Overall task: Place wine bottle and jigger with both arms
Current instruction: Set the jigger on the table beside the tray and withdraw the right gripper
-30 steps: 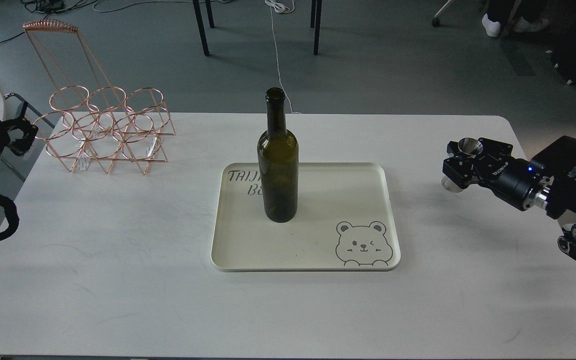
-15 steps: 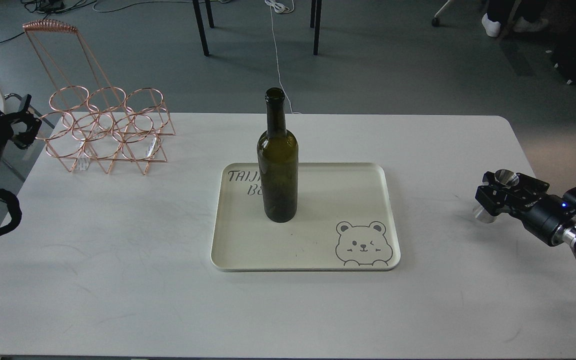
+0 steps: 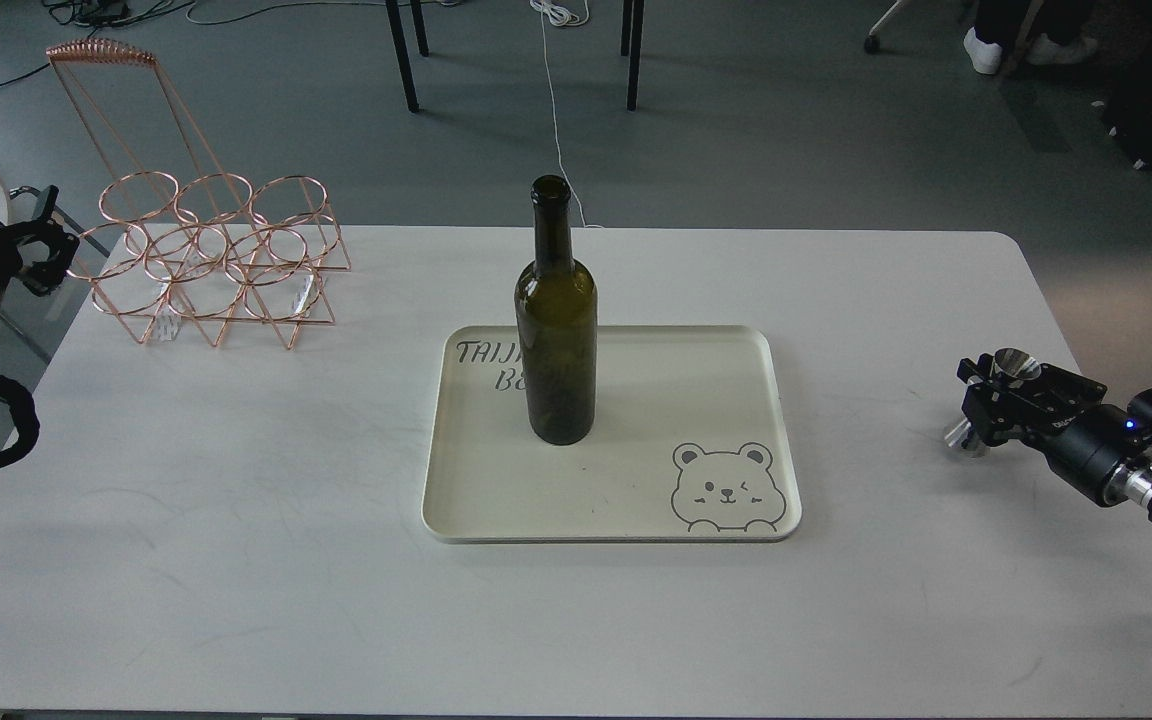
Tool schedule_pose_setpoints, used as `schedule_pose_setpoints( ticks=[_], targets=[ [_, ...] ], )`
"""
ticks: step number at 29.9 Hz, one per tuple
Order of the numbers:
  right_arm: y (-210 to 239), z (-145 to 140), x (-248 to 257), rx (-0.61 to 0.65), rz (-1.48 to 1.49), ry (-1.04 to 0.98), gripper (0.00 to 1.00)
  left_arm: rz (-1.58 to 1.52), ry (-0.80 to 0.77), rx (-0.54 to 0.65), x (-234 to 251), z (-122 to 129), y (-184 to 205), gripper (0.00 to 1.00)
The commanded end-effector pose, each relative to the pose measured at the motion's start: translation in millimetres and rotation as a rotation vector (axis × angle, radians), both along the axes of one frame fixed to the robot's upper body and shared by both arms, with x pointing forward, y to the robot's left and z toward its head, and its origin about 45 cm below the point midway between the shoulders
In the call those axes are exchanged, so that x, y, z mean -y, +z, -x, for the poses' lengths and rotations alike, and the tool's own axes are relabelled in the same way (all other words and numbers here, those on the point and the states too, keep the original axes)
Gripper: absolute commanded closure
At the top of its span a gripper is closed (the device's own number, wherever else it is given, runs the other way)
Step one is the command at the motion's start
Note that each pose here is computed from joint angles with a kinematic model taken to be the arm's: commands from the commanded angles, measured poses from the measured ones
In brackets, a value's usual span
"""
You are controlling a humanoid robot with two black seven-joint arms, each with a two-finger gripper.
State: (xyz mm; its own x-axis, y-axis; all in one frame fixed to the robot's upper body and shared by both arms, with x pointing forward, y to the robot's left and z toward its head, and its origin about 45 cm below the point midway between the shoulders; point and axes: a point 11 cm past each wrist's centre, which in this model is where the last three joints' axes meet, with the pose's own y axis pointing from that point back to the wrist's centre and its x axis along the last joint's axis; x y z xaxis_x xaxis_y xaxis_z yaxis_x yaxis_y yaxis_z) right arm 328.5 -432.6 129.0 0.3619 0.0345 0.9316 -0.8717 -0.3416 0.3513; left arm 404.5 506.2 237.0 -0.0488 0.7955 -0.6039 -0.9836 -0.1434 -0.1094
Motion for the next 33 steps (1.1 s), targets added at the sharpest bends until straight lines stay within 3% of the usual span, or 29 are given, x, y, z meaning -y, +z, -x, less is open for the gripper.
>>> schedule_pose_setpoints(
  ticks=[1, 16, 19, 21, 22, 28, 33],
  targets=[
    [0.0, 1.8, 1.3, -0.003, 0.001, -0.001, 0.63, -0.002, 0.002, 0.000, -1.2, 0.4, 0.8, 0.01],
    [-8.2, 29.7, 4.2, -0.060, -0.021, 0.006, 0.48, -0.038, 0.026, 0.012, -19.2, 5.6, 15.6, 0.01],
    [5.6, 38.9, 14.2, -0.062, -0.019, 0.006, 0.31, -0.041, 0.027, 0.014, -20.8, 6.0, 17.8, 0.01],
    [18.0, 44.0, 21.5, -0.057, -0.022, -0.002, 0.06, -0.043, 0.028, 0.013, -22.0, 6.4, 18.6, 0.01],
    [25.4, 46.6, 26.1, -0.055, -0.028, -0.014, 0.03, -0.043, 0.027, 0.012, -21.9, 6.3, 18.5, 0.01],
    [66.1, 52.8, 58.5, -0.017, -0.066, -0.135, 0.03, -0.081, 0.017, 0.016, -29.2, 7.0, 33.9, 0.01],
    [103.4, 22.8, 73.6, 0.083, -0.172, -0.261, 0.03, -0.219, -0.123, -0.001, -13.5, 6.3, 63.6, 0.01]
  ],
)
